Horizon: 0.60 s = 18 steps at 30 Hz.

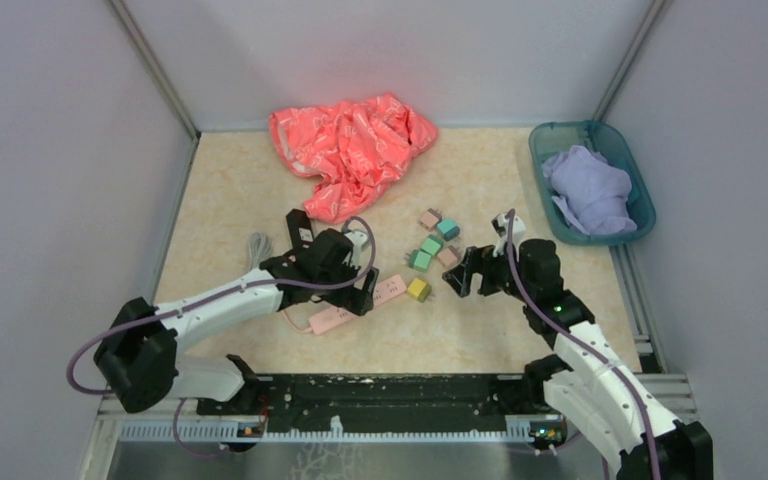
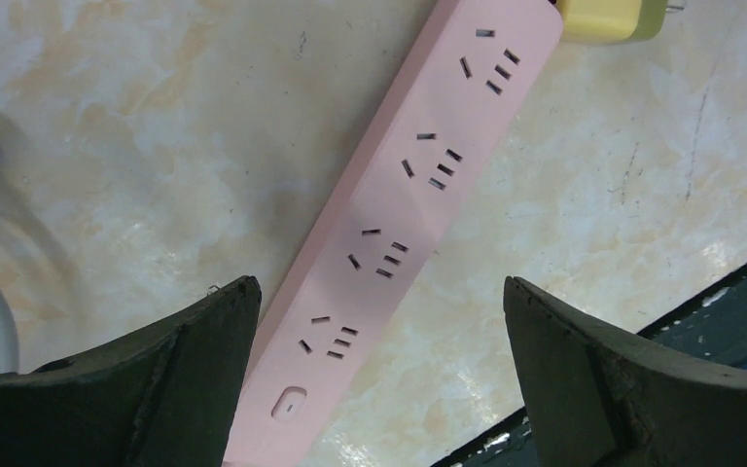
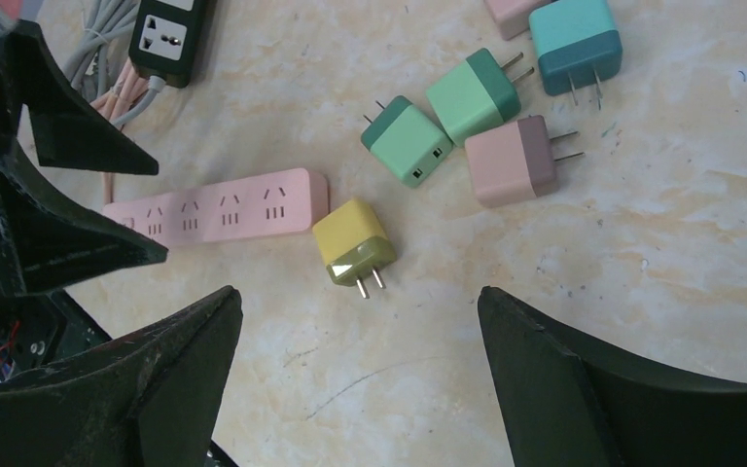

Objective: Insert the plug

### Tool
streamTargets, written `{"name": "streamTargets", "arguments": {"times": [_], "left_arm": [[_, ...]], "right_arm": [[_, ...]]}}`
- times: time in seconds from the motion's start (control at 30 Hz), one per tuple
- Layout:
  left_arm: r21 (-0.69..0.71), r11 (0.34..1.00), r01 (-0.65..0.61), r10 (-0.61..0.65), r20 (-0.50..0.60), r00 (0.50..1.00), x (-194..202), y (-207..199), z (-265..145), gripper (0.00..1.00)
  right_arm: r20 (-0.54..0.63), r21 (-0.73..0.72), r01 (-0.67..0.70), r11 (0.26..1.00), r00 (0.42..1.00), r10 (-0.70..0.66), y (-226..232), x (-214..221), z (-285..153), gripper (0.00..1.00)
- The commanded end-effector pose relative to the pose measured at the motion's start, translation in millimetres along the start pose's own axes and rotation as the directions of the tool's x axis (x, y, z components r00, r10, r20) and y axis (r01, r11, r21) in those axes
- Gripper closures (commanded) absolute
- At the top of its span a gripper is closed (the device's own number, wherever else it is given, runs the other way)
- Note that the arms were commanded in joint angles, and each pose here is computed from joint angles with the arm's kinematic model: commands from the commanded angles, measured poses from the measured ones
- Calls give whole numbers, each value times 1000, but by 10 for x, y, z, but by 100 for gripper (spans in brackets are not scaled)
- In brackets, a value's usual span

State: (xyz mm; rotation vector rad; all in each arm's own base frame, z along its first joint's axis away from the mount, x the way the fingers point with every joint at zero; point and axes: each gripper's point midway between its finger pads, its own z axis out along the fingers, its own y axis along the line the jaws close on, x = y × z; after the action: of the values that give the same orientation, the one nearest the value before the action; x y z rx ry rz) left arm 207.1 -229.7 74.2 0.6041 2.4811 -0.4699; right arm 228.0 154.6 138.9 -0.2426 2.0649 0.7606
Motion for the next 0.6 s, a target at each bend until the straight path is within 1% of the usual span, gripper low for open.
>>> {"name": "streamTargets", "arguments": {"times": [0.0, 0.27, 0.3, 0.37, 0.4, 0.5, 0.57], "left_arm": [[-68, 995, -75, 74, -21, 997, 2, -18, 83, 0], [-104, 978, -182, 173, -91, 981, 99, -112, 274, 1], [-109, 976, -191, 181, -99, 979, 113, -116, 301, 2], [-110, 973, -203, 191, -112, 975, 129, -130, 364, 9], [-109, 973, -203, 190, -119, 975, 128, -138, 397, 16], [-115, 974, -193, 176, -143, 974, 138, -153, 497, 31], [-107, 977, -184, 168, -140, 976, 98, -199, 541, 44]], "right_arm": [[66, -29, 26, 999, 998, -24, 99, -160, 74, 9], [36, -36, 40, 999, 999, -39, 134, -85, 137, 9], [36, -33, 39, 999, 999, -38, 130, -79, 140, 9], [36, -31, 39, 999, 999, -38, 125, -73, 143, 9], [38, -27, 39, 999, 999, -38, 117, -77, 144, 9], [40, -19, 37, 999, 999, -36, 104, -71, 144, 9], [45, -10, 37, 999, 998, -36, 91, -80, 140, 9]]}}
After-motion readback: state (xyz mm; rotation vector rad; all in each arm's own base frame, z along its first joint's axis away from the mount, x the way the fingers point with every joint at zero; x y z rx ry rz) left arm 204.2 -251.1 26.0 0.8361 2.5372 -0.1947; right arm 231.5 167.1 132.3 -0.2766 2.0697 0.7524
